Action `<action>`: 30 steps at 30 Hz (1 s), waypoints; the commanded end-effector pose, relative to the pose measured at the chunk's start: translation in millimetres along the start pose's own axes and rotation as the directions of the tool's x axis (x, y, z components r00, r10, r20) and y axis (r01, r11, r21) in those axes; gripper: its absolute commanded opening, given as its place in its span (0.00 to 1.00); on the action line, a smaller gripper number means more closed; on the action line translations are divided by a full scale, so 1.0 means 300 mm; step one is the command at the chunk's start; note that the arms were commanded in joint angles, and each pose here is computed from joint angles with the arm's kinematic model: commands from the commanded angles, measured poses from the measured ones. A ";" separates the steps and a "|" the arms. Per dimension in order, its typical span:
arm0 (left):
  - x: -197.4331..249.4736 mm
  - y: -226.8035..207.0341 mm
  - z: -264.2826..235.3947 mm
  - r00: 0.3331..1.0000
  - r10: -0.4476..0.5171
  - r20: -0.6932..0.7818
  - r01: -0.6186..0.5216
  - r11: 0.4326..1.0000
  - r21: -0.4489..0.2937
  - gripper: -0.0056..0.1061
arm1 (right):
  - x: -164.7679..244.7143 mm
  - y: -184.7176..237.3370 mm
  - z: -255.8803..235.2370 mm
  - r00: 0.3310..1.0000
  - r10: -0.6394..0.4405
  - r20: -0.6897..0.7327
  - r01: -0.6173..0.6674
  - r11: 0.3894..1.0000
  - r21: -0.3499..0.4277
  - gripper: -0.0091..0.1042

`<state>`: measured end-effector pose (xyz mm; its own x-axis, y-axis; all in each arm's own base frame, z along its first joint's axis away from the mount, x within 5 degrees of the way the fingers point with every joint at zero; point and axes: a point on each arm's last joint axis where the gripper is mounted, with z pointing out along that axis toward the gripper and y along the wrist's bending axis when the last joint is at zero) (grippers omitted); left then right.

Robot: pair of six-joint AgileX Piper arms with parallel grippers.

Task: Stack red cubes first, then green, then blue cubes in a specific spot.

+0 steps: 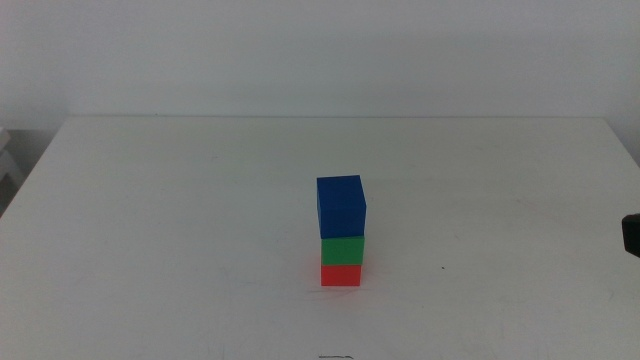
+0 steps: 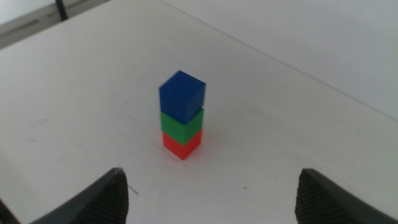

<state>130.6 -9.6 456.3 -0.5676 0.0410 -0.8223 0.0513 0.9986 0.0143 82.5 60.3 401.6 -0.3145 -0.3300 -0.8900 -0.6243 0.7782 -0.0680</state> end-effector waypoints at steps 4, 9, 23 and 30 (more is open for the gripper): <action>0.046 0.000 -0.028 0.991 -0.001 0.137 0.000 1.000 0.011 0.89 | -0.013 -0.024 0.004 0.994 -0.075 0.078 0.068 0.994 0.085 0.83; 0.171 0.000 -0.033 0.944 -0.002 0.330 -0.006 1.000 0.023 0.89 | 0.087 -0.053 -0.014 0.977 -0.134 0.167 0.091 0.966 0.242 0.83; 0.583 -0.004 0.047 0.736 -0.025 0.676 -0.017 0.998 0.056 0.89 | 0.529 -0.033 0.020 0.955 -0.018 0.297 -0.149 0.836 0.528 0.83; 0.743 -0.008 0.177 0.799 -0.020 0.601 -0.017 0.998 0.056 0.89 | 0.621 -0.032 0.079 0.941 -0.042 0.335 -0.153 0.831 0.535 0.83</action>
<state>47.3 -3.9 235.7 -0.0413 0.0142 -0.9990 0.0980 0.9951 0.0101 47.7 4.3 213.2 -0.1700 -0.1551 -0.9732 -0.1153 0.9839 -0.1366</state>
